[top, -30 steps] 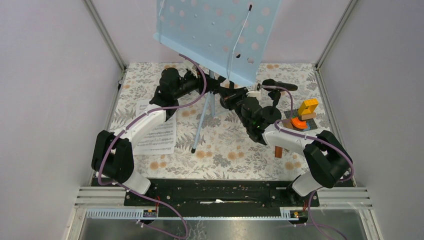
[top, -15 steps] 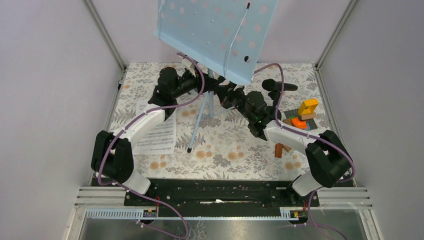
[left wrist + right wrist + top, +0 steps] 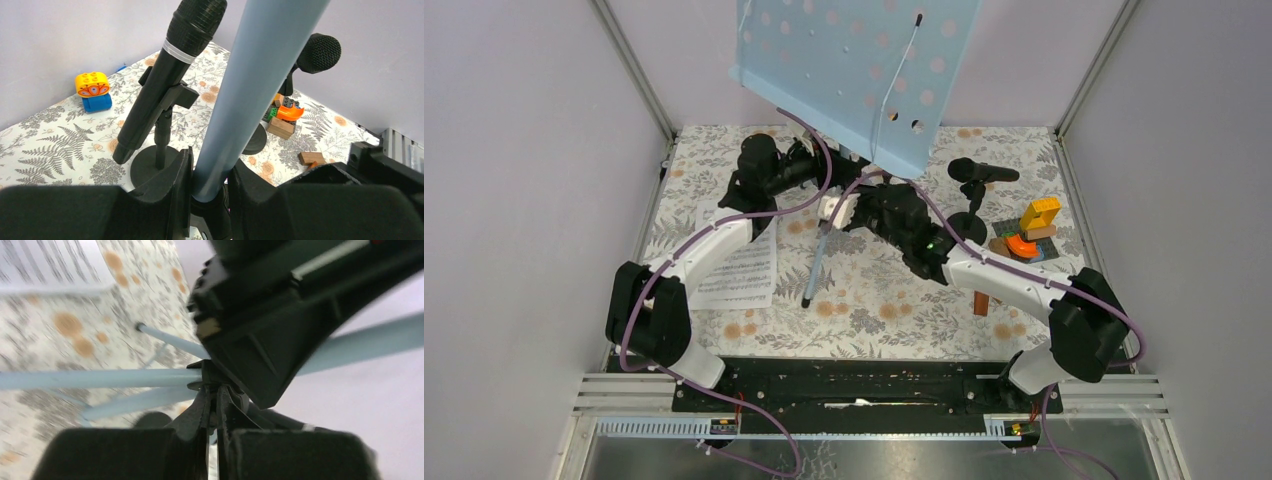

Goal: Pack up the instrument practice props

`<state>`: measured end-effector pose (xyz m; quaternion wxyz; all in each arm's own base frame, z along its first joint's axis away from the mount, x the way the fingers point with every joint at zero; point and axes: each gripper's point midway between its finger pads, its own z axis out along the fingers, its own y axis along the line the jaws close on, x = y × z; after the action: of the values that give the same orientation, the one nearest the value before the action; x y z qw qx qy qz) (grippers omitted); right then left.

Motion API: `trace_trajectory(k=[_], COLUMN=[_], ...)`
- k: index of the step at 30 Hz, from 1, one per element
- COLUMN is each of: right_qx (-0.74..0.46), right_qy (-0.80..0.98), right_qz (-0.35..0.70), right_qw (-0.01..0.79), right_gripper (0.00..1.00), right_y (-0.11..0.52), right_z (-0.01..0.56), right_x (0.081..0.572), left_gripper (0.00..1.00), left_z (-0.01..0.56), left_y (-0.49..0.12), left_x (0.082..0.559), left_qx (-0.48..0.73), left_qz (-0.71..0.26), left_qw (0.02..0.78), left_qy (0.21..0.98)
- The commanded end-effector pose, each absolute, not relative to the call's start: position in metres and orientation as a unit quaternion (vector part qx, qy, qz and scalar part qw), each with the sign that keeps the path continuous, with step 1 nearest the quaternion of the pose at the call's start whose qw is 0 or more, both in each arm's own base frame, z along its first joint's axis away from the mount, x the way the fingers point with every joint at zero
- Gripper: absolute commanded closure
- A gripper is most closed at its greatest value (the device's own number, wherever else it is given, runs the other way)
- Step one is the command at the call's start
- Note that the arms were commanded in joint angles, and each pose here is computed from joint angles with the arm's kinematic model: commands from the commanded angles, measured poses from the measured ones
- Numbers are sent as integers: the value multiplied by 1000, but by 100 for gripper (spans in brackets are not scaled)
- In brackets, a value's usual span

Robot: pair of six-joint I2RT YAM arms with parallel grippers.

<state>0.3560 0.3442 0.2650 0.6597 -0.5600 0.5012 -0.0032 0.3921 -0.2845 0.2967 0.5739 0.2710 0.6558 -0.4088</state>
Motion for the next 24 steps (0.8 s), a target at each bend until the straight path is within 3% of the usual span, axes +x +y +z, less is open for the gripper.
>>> trace_trajectory(k=[1, 9, 16, 21, 24], right_qx=[-787, -756, -633, -509, -436], right_qy=[366, 363, 394, 421, 455], right_qz=[-56, -100, -44, 64, 112], right_qw=[494, 535, 665, 748, 768], right_gripper=[100, 100, 60, 23, 14], right_y=[371, 364, 363, 341, 321], right_z=[164, 177, 239, 272, 265], right_x=[281, 286, 280, 255, 248], left_gripper=[100, 100, 96, 80, 67], left_z=[303, 302, 305, 308, 312], left_y=[-292, -289, -286, -283, -278], left_x=[387, 390, 390, 391, 391], left_qx=[227, 223, 222, 218, 213], left_qz=[-450, -452, -449, -451, -449], left_qw=[548, 547, 551, 556, 563], left_qy=[667, 668, 667, 664, 660])
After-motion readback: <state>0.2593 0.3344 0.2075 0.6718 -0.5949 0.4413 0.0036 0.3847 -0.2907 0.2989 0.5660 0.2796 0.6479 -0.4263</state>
